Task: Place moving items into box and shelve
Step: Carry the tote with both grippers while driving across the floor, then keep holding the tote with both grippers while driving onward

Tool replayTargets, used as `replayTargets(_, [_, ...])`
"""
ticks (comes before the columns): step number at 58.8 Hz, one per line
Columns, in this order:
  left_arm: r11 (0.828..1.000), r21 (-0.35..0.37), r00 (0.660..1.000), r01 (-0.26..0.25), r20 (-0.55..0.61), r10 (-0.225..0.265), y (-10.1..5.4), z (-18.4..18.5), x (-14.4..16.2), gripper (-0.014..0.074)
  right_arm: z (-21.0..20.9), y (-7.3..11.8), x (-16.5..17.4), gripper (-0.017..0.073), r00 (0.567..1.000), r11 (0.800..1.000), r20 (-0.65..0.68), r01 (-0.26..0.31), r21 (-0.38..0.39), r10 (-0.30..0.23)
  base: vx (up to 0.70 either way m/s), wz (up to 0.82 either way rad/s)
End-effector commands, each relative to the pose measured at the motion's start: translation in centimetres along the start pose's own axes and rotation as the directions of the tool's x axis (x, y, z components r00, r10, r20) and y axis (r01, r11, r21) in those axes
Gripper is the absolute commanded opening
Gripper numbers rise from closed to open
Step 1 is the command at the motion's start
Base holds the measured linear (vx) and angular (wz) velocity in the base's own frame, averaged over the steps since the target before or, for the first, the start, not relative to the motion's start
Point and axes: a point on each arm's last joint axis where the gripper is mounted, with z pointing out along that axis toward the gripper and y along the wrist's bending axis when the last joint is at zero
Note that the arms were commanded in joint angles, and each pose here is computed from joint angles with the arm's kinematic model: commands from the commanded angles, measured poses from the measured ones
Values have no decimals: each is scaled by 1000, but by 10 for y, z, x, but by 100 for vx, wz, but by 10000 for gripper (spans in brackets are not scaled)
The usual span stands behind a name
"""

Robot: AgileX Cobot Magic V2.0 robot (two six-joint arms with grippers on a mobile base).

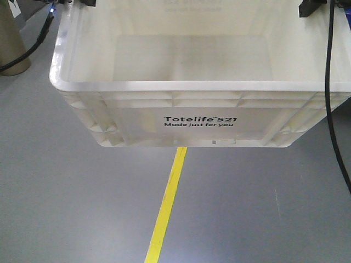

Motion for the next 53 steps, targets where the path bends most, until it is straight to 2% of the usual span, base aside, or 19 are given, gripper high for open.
replayTargets(1, [996,-88,977,-24,210,42,18,-44,-18,2,-41,-20,-3,-5,993,991,111,16,131,-30,47,5])
replayTargets(53, [996,-87,977,-24,210,42,18,-44,-18,2,-41,-19,-3,-5,993,992,111,15,124,-29,54,1])
